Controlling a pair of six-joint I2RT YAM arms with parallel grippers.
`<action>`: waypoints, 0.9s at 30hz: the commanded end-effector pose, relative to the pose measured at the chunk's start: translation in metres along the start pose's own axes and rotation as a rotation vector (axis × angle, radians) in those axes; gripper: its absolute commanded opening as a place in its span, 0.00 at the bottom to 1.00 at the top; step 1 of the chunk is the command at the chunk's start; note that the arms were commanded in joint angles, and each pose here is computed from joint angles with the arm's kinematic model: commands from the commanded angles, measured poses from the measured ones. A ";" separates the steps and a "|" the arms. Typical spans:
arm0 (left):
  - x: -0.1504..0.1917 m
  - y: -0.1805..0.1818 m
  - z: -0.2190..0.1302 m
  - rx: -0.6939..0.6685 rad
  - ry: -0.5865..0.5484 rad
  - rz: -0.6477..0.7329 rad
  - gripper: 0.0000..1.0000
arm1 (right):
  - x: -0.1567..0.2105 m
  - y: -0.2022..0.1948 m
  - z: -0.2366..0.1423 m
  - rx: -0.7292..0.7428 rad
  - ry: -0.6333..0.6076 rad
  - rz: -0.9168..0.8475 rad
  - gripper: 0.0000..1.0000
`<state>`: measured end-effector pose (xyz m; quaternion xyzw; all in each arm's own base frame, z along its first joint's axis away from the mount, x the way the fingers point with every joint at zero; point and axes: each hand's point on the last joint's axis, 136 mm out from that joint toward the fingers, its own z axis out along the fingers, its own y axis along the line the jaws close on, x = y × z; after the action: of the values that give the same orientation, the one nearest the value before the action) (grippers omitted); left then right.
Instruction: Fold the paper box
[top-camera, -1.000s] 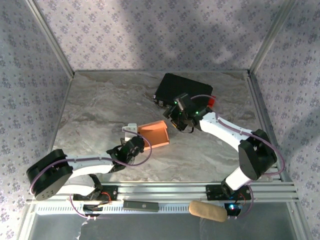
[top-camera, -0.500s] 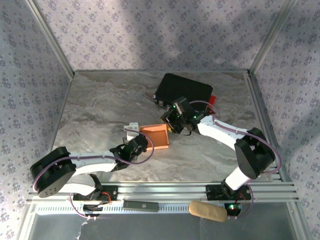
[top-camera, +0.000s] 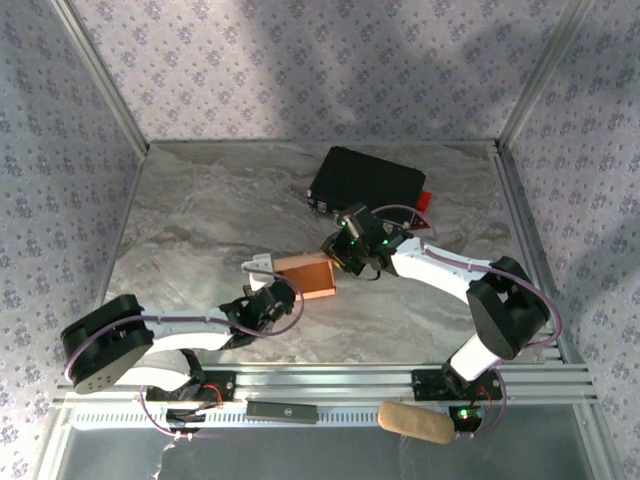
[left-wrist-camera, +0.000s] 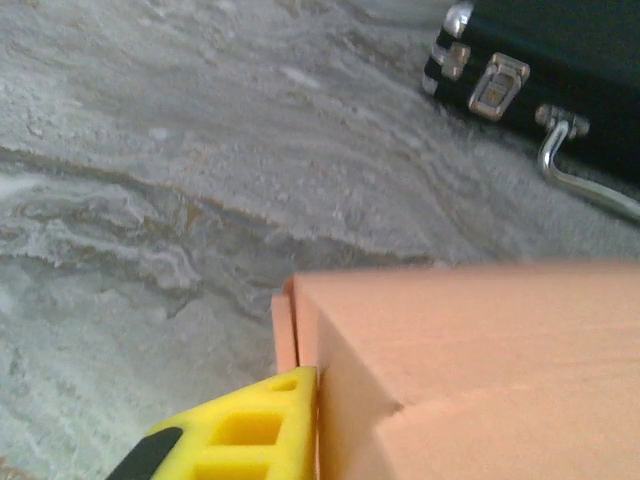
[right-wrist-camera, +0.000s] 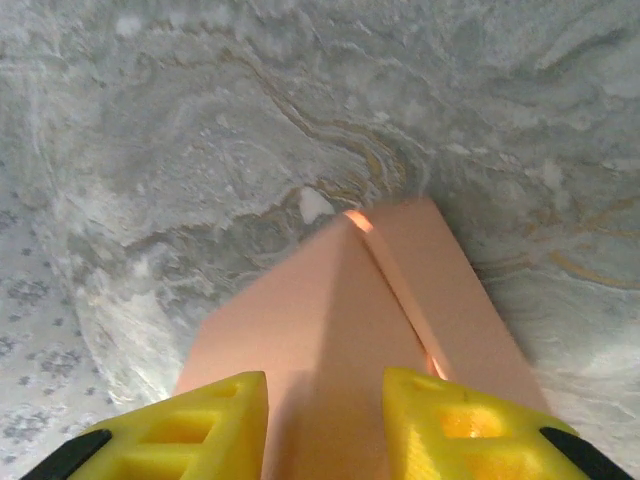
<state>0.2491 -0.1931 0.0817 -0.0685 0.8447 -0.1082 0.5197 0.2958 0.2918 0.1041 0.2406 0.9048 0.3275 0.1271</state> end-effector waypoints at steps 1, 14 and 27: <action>0.003 -0.010 -0.007 0.079 0.031 -0.066 0.18 | 0.001 -0.013 -0.003 0.043 -0.031 -0.050 0.34; -0.001 -0.010 -0.039 0.185 0.135 -0.153 0.67 | 0.003 -0.024 0.000 0.081 -0.057 -0.078 0.32; -0.011 -0.019 -0.101 0.197 0.330 -0.308 0.69 | -0.001 -0.030 0.001 0.110 -0.078 -0.107 0.35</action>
<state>0.1729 -0.2018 0.1159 -0.0986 0.8827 -0.2737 0.3692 0.2922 0.2829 0.0907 0.2177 0.9185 0.2894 0.1588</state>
